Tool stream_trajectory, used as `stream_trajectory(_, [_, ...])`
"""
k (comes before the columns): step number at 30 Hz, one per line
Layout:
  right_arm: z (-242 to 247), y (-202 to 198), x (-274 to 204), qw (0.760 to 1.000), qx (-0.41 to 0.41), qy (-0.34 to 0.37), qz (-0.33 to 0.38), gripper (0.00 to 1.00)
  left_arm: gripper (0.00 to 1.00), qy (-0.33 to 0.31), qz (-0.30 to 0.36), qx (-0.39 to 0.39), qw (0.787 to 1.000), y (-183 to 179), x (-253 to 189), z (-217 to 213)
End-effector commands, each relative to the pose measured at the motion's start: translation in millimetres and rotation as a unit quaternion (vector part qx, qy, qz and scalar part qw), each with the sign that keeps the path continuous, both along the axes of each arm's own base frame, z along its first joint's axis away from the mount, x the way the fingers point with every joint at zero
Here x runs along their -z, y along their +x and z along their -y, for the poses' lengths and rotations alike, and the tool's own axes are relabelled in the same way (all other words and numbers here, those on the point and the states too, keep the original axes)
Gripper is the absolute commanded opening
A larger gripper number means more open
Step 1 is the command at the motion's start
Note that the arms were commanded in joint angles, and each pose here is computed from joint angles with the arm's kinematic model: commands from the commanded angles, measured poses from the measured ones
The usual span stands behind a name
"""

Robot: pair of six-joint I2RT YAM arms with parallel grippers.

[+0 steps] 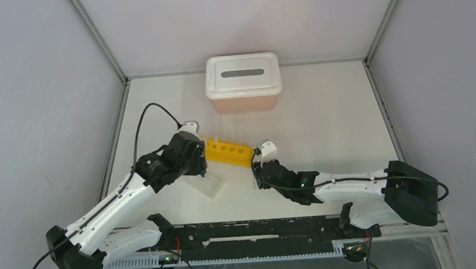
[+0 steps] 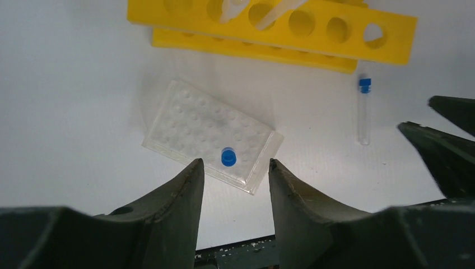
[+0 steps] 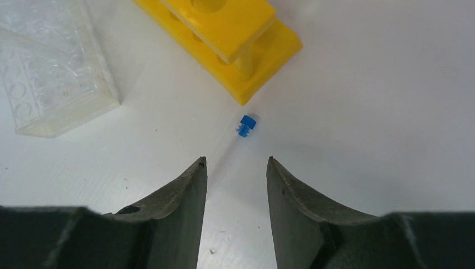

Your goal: Organize the chemistry lab equipment

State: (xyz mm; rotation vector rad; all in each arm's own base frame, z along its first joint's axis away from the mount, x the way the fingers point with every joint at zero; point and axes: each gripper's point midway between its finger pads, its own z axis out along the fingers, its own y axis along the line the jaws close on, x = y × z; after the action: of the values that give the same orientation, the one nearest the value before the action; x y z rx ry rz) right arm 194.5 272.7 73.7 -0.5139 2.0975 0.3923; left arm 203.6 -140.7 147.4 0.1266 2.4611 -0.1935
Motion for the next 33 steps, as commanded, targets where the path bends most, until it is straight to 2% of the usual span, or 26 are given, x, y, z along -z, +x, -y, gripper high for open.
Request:
stream_trajectory(1, [-15,4,-3,0.999,0.052,0.005,-0.011,0.51,0.51,-0.067,0.07,-0.015,0.995,8,-47,3])
stream_trajectory(9, [-15,6,26,0.99,0.123,-0.053,-0.052,0.51,0.52,-0.134,0.119,-0.01,0.984,-2,-78,3])
stream_trajectory(21, [-19,-2,59,0.985,0.13,-0.072,-0.09,0.48,0.54,-0.143,0.141,0.001,0.98,-8,-90,-1])
stream_trajectory(27, [-18,-7,68,0.983,0.128,-0.079,-0.103,0.4,0.55,-0.14,0.145,0.002,0.98,-9,-93,-4])
stream_trajectory(33, [-13,-24,80,0.981,0.124,-0.09,-0.117,0.2,0.56,-0.135,0.145,0.0,0.98,-9,-93,-6])
